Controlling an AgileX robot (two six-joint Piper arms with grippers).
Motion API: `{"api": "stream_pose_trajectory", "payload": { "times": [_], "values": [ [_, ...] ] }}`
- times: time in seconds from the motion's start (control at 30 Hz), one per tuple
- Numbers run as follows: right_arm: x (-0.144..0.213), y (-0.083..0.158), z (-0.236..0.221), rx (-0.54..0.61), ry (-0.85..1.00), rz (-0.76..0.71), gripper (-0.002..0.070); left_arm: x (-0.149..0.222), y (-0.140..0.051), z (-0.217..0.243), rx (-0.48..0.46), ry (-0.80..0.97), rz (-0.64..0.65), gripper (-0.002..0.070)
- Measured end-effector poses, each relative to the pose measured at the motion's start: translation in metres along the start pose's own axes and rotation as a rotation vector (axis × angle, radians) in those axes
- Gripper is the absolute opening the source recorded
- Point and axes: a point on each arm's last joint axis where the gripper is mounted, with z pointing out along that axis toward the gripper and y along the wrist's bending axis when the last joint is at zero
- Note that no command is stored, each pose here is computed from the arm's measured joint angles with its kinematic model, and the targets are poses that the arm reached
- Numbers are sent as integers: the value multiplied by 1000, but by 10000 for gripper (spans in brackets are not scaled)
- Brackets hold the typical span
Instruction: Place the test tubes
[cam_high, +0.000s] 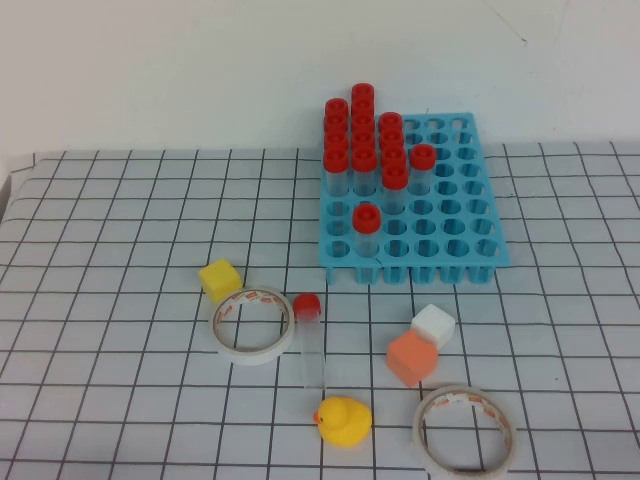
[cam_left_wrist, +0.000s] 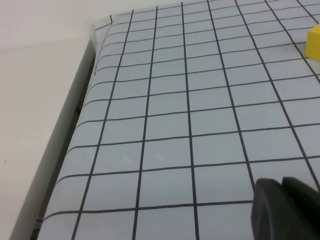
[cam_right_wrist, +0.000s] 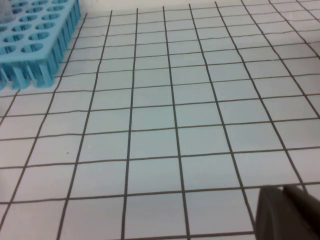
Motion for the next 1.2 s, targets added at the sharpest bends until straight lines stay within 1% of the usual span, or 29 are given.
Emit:
{"api": "stream_pose_trajectory", "payload": {
  "times": [0.43,1.07,1.13,1.2],
  "values": [
    [0,0,0,0,0,0,-1,0,0,0,0,0,0,-1],
    [0,1,0,-16,2,38,-1,0,0,0,-1,1,2,-1],
    [0,1,0,-16,2,38,-1,0,1,0,-8,4,23,-1],
    [0,1,0,-16,2,38,-1,1,2,0,-25,10,73,-1]
  ]
}}
